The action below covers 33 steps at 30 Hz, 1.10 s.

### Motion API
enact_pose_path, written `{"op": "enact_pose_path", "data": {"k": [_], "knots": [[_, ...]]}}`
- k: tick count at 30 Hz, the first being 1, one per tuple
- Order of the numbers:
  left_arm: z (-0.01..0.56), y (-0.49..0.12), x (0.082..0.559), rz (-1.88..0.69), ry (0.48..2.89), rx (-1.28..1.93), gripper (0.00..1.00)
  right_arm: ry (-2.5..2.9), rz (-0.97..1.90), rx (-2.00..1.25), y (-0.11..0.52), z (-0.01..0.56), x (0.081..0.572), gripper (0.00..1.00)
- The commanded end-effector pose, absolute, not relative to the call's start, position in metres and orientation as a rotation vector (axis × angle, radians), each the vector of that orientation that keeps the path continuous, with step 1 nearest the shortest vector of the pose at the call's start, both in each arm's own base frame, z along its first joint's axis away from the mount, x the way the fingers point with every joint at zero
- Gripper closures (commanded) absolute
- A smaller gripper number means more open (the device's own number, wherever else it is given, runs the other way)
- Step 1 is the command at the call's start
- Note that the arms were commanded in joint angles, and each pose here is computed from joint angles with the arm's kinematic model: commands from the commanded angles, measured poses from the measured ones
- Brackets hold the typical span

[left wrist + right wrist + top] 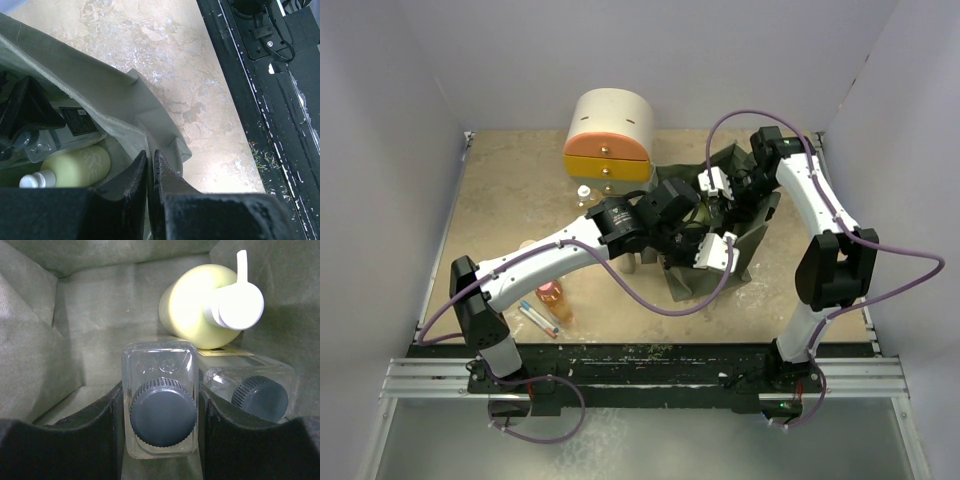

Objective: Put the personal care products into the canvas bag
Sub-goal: Place the care product in the canvas bag.

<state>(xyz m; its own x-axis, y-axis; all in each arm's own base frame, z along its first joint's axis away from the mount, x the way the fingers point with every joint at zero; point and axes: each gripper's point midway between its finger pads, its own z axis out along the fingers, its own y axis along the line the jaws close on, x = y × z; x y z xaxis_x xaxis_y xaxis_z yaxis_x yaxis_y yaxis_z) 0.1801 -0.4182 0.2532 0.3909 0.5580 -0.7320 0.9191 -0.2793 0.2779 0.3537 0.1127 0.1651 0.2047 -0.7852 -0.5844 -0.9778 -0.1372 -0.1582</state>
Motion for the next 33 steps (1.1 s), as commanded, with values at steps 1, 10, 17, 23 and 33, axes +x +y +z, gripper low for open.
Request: {"op": "enact_pose_path", "data": {"k": [1,10,17,23,33], "knots": [[0.251,-0.420,0.176,-0.704,1.252,1.988,0.88,1.517,0.326,-1.979,0.109,0.173,0.391,0.89],[0.246,-0.421,0.178,-0.698,1.268,1.995,0.87,1.559,0.227,-1.996,0.098,0.155,0.405,0.72],[0.245,-0.422,0.178,-0.696,1.270,1.996,0.85,1.578,0.213,-1.990,0.095,0.154,0.408,0.57],[0.245,-0.421,0.178,-0.692,1.270,1.998,0.85,1.583,0.208,-1.977,0.096,0.160,0.408,0.46],[0.245,-0.420,0.178,-0.689,1.274,1.997,0.85,1.614,0.221,-1.973,0.094,0.170,0.407,0.30]]}}
